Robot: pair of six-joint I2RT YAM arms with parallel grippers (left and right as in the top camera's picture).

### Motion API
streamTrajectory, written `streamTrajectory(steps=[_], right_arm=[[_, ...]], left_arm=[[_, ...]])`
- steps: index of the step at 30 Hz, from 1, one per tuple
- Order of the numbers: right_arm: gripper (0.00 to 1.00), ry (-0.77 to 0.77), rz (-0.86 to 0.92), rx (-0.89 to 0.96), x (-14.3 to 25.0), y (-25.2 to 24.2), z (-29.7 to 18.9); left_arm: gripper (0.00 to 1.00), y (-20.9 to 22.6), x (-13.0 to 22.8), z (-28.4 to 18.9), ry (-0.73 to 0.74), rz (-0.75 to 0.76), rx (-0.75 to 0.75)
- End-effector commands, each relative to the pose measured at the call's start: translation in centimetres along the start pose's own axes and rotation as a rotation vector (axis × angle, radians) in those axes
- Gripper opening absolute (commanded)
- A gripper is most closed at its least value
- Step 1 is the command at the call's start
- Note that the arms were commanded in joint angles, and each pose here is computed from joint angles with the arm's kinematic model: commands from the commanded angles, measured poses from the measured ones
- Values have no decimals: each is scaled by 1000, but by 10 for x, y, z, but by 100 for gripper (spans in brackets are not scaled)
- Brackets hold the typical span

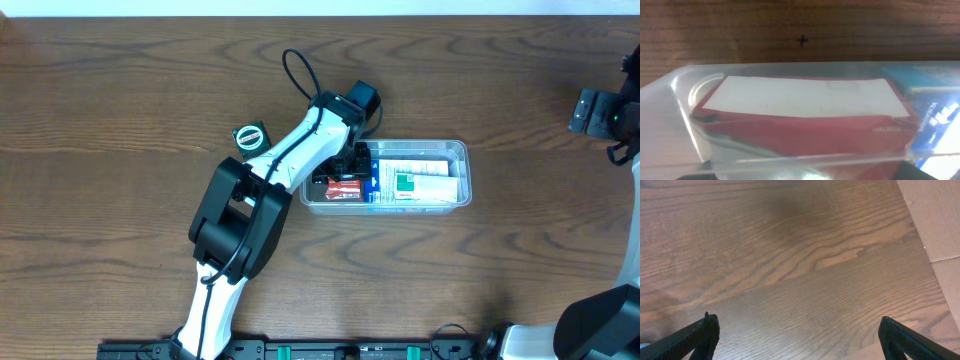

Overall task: Pack container
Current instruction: 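Lower the red box upright into the container and open the left gripper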

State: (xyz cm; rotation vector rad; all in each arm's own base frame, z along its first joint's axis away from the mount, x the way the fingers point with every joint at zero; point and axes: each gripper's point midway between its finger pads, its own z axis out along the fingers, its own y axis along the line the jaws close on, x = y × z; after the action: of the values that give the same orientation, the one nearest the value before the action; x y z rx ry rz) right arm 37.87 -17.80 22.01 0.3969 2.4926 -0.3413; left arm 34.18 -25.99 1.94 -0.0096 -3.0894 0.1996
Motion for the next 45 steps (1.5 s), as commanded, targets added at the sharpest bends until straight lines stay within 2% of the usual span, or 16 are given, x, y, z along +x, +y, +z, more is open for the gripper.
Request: streamTrajectory(steps=[1, 7, 10, 26, 45], right_arm=[[99, 3, 17, 2, 0, -2, 2], [99, 3, 17, 2, 0, -2, 2], [99, 3, 17, 2, 0, -2, 2], [99, 3, 17, 2, 0, -2, 2], [99, 3, 17, 2, 0, -2, 2]], left_arm=[[71, 1, 3, 5, 20, 35, 4], [72, 1, 3, 5, 21, 35, 4], [81, 1, 3, 5, 21, 35, 4], [81, 0, 1, 4, 16, 39, 7], [81, -12, -4, -23, -21, 81, 87]])
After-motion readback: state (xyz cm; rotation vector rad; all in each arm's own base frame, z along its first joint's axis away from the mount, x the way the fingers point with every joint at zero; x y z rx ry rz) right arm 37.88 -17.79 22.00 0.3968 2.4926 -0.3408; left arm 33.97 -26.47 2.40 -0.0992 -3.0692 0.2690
